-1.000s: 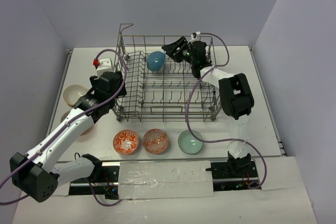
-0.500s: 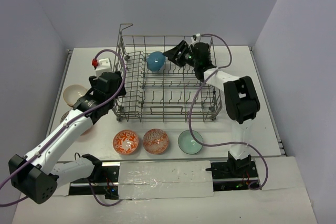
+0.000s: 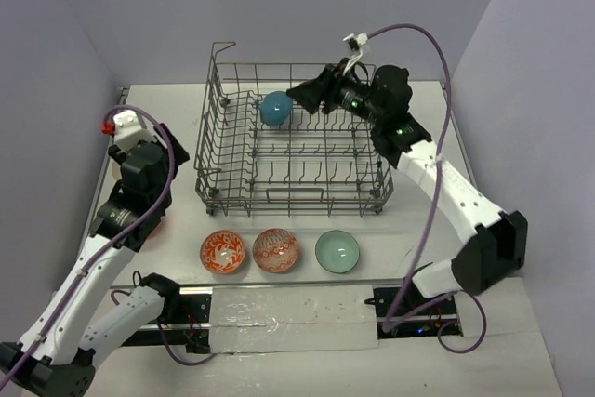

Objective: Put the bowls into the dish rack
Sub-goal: Insert the bowl into the dish rack, then pick up the bowl from the bowl.

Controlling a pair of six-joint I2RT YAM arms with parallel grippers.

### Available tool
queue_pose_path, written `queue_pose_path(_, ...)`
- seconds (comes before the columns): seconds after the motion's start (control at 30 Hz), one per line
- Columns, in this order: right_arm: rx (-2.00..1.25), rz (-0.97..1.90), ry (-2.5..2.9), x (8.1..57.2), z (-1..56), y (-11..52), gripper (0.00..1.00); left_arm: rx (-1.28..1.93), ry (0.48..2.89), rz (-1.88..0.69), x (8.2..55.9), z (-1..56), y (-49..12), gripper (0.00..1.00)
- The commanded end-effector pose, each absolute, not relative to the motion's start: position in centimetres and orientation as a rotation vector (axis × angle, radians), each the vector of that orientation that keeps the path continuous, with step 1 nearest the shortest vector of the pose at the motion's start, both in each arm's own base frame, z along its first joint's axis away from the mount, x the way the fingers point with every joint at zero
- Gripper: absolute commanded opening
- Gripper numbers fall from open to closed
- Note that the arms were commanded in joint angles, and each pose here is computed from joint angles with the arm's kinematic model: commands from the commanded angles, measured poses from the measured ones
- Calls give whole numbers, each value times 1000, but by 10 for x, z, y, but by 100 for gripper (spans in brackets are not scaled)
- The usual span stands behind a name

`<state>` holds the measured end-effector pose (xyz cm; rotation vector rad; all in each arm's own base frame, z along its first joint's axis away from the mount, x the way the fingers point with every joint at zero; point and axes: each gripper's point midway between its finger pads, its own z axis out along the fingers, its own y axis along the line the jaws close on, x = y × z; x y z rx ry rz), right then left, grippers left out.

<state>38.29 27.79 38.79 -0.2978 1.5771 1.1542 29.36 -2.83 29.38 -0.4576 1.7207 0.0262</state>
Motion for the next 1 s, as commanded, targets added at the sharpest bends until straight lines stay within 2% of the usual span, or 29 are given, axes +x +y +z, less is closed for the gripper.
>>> queue_pose_path(0.0, -561, 1020, 1591, 328, 378, 289, 62, -564, 1611, 69, 289, 311, -1, 75)
queue_pose_path(0.17, -693, 996, 1569, 273, 376, 305, 62, -690, 1521, 101, 276, 322, 30, 75)
queue_pose_path(0.3, -834, 981, 1593, 248, 360, 333, 62, -767, 1473, 151, 267, 325, 50, 76)
queue_pose_path(0.4, -908, 959, 1624, 247, 353, 357, 62, -841, 1435, 201, 259, 326, 68, 80)
queue_pose_path(0.67, -986, 1025, 1694, 260, 322, 401, 61, -928, 1488, 305, 270, 309, 98, 81)
queue_pose_path(0.83, -1020, 1072, 1662, 242, 319, 398, 61, -937, 1580, 310, 293, 304, 114, 82)
queue_pose_path(0.97, -1055, 1070, 1645, 228, 314, 384, 62, -908, 1643, 217, 310, 301, 114, 82)
